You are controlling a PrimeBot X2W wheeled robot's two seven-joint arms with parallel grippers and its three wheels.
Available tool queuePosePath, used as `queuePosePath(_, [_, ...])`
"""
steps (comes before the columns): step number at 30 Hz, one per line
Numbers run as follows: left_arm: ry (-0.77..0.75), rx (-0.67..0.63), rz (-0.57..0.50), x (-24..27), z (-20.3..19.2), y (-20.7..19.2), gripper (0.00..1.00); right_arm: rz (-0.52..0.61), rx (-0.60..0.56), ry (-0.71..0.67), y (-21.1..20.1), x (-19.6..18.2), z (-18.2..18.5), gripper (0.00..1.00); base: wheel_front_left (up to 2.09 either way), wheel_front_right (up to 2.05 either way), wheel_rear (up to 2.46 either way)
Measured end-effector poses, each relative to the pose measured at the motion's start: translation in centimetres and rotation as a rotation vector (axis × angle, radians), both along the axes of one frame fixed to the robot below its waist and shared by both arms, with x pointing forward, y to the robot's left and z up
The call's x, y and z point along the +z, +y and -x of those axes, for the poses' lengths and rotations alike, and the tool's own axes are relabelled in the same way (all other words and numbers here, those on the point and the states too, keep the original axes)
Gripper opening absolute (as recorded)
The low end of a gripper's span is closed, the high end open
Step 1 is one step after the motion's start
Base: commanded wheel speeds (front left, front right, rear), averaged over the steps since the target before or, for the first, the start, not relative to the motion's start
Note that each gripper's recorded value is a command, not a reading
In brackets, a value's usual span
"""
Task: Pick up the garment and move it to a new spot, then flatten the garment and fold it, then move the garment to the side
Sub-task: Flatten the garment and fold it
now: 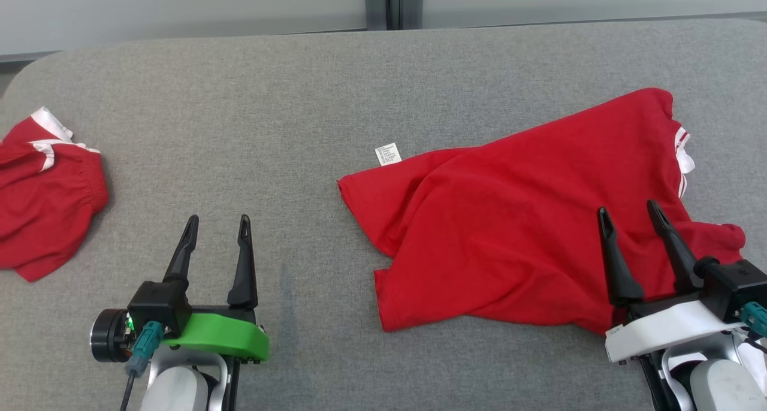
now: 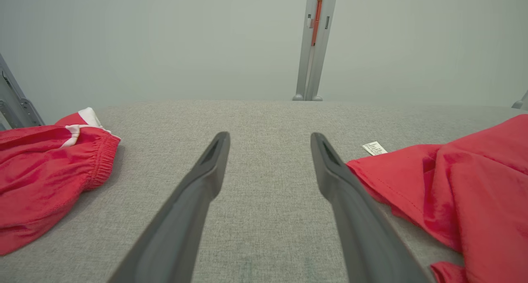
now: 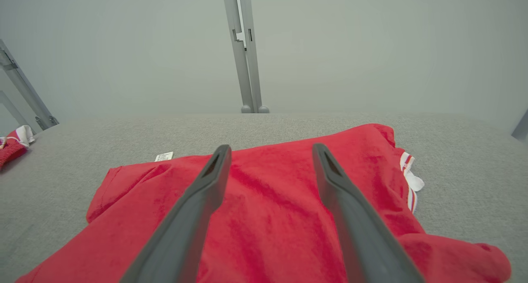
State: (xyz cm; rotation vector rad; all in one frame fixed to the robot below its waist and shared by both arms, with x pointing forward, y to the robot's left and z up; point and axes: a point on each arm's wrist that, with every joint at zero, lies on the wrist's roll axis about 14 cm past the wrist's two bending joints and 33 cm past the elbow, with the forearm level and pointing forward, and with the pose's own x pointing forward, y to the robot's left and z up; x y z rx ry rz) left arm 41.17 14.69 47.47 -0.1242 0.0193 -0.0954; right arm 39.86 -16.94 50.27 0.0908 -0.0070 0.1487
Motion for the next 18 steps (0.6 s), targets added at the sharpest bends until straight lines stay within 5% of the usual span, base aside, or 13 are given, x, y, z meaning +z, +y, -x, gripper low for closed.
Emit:
queuePosePath(6, [0.034,-0.036,0.018,-0.3,0.3,-0.9,1.0,-0.004,0.005,0.004,0.2,0.0,0.2,1.0,0.0,0.0,0.0])
queuePosePath(18, [0.321,-0.45,0.017,-5.0,1.4,-12.8,1.0,-0.013,0.01,0.043,0.4,-1.3,-0.6,1.0,0.0,0.0,0.0])
